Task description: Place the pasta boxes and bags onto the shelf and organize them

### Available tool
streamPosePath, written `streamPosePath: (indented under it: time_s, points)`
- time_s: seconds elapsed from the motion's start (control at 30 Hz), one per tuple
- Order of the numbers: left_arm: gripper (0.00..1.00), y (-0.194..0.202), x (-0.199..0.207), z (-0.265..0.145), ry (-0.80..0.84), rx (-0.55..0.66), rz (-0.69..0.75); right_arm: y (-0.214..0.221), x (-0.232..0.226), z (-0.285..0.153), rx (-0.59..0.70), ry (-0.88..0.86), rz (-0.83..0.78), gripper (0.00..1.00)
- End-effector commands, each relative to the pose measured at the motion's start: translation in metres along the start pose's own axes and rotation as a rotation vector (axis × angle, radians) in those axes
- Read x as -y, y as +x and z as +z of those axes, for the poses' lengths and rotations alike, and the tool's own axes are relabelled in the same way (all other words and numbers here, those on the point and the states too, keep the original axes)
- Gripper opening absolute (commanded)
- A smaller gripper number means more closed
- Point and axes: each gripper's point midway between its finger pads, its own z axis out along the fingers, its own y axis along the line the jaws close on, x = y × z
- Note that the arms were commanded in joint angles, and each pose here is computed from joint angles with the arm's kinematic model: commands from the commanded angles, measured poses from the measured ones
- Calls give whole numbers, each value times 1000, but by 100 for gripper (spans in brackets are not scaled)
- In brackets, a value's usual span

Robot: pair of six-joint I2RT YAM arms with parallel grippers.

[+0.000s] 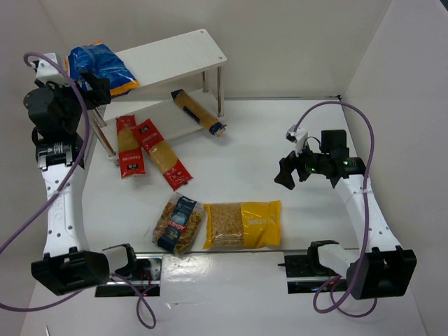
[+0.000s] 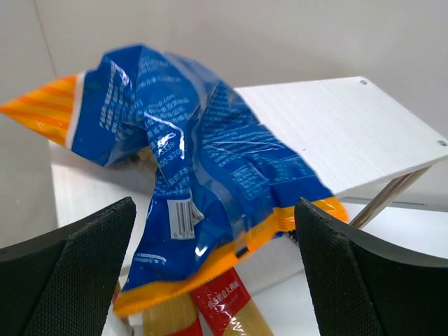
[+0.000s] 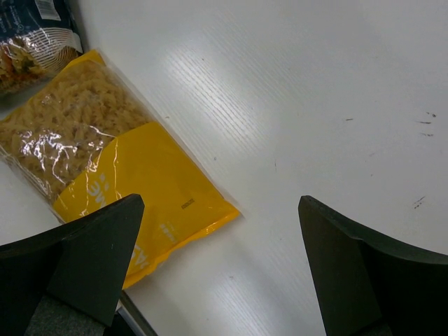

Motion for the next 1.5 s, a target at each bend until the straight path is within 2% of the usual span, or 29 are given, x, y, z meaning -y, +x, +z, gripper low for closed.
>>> streamPosePath:
  time_s: [0.0, 0.1, 0.27, 0.4, 0.47, 0.6, 0.87, 0.97, 1.1, 1.13, 1.4, 1.47]
  points:
    - [100, -62, 22, -31, 42, 157, 95, -7, -6, -2, 33, -15, -40, 100]
    - [100, -91, 43, -46, 111, 192, 142, -7, -6, -2, 33, -15, -40, 100]
    - [100, -105, 59, -47, 194, 206, 194, -8, -7, -4, 40, -12, -46, 100]
    - [100, -100, 57, -27, 219, 179, 190, -8, -7, -4, 40, -12, -46, 100]
    - [100, -85, 49, -9, 212, 132, 173, -8, -5, -4, 36, -4, -46, 100]
    - [97, -82, 38, 12, 184, 127, 167, -8, -5, -4, 36, -4, -46, 100]
    - [99, -78, 22, 48, 151, 109, 198, -3, -3, 2, 14, -15, -26, 100]
    - [99, -64, 15, 59, 147, 79, 197, -1, -2, 4, 7, -19, -20, 100]
    - [99, -29, 6, 68, 137, 4, 154, 0, -1, 4, 3, -10, -20, 100]
    - [99, -9, 1, 70, 131, -37, 140, 0, -1, 4, 3, -10, -20, 100]
    - [99, 60, -12, 66, 125, -177, 119, -2, 1, 4, 3, -11, -20, 100]
    - [99, 65, -12, 64, 124, -182, 118, -2, 1, 4, 3, -10, -20, 100]
